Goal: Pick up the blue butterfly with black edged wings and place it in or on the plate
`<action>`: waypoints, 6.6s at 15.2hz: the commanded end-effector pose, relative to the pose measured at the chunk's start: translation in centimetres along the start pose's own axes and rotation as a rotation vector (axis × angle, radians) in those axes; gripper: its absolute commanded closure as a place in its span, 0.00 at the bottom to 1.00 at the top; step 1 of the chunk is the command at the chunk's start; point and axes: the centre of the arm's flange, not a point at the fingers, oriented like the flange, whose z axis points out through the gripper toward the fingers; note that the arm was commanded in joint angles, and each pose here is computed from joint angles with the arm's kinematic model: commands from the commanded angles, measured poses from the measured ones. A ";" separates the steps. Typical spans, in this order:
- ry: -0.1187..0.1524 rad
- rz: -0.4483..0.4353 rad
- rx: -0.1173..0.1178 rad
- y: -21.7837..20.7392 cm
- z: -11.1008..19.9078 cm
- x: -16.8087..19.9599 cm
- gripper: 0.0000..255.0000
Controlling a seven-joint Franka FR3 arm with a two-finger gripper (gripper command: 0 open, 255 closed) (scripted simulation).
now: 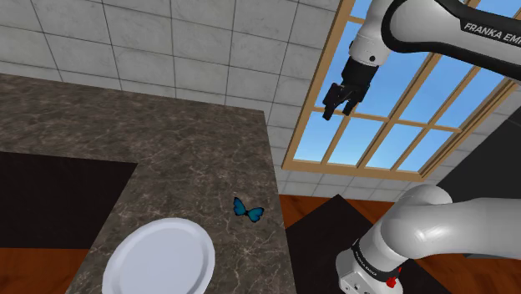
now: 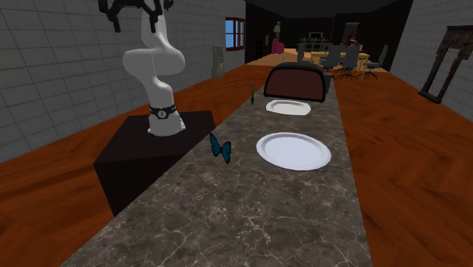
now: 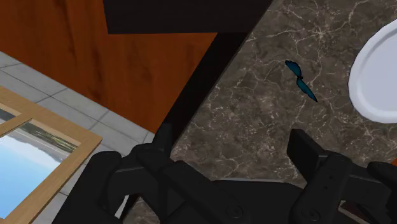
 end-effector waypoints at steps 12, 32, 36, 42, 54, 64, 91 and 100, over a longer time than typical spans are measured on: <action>0.000 -0.235 0.077 -5.8 12.5 2.6 0.00; -0.001 -0.642 0.211 -18.8 33.0 3.3 0.00; -0.001 -0.642 0.211 -19.2 35.0 3.2 0.00; -0.001 -0.642 0.211 -19.6 36.9 3.0 0.00; -0.001 -0.642 0.211 -19.6 36.9 3.0 1.00; -0.029 0.383 -0.048 -26.3 38.0 -4.3 0.00; -0.029 0.389 -0.050 -26.2 41.5 -4.4 1.00; -0.029 0.389 -0.050 -26.1 36.8 -4.2 1.00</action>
